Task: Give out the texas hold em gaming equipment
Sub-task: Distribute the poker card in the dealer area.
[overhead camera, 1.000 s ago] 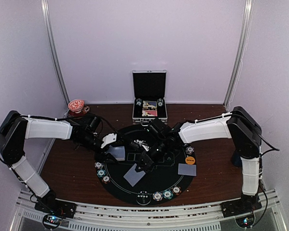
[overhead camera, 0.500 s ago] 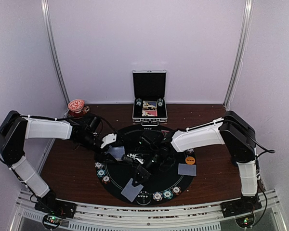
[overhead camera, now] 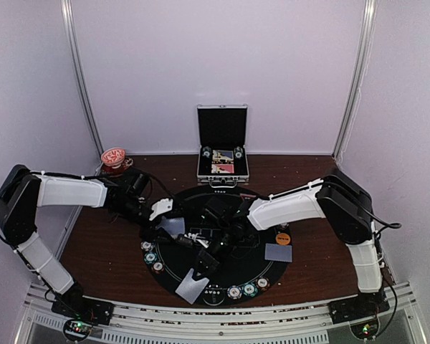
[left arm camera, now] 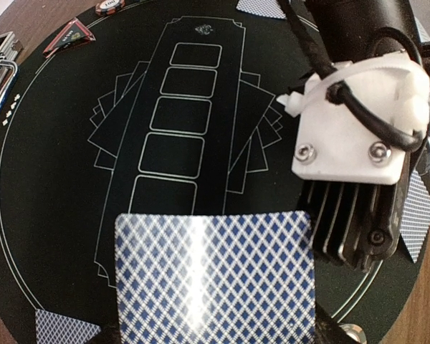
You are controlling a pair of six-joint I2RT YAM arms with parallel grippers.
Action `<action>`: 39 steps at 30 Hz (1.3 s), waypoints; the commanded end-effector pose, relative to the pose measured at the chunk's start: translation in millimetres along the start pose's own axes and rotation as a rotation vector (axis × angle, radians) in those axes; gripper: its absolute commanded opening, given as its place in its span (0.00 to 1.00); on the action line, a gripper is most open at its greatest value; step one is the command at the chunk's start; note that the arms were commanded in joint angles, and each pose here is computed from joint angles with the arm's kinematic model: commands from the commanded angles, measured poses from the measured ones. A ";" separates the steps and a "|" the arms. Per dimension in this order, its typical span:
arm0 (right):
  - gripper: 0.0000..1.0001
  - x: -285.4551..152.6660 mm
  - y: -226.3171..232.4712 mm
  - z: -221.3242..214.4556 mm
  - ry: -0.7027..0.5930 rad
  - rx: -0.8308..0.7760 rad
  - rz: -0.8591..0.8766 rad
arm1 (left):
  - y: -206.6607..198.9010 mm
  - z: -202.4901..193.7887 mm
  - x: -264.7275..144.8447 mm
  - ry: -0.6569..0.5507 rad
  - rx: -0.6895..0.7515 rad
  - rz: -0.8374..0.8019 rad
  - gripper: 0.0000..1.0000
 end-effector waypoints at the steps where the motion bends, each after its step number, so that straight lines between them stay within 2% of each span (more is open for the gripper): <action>1: 0.12 0.8 -0.1 14.0 -0.041 -0.013 -0.037 | 3.9 8.8 -4.7 -0.042 0.030 0.008 0.61; 7: 0.29 0.6 -3.7 15.1 -0.045 -0.012 -0.074 | 4.0 9.5 -5.1 -0.043 0.033 0.010 0.61; 18: 0.47 -38.2 -1.1 31.4 -0.201 0.018 -0.169 | 3.6 8.5 -4.6 -0.042 0.030 0.006 0.61; 26: 0.51 -82.9 3.2 42.5 -0.350 0.049 -0.216 | 3.8 8.7 -4.3 -0.042 0.031 0.005 0.61; 32: 0.52 -97.4 -3.1 42.5 -0.403 0.088 -0.275 | 3.6 8.8 -4.7 -0.043 0.031 0.005 0.61; 39: 0.54 -104.8 -3.2 56.9 -0.521 0.127 -0.177 | 3.9 9.0 -5.0 -0.044 0.031 0.006 0.61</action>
Point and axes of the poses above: each gripper's point midway between its finger pads, its own x axis out along the fingers, its own y axis along the line the jaws close on, z = x × y, the point moved 7 cm from there along -x, back along the fingers, and after that the axes turned 10 degrees about x, right-handed, at the moved point
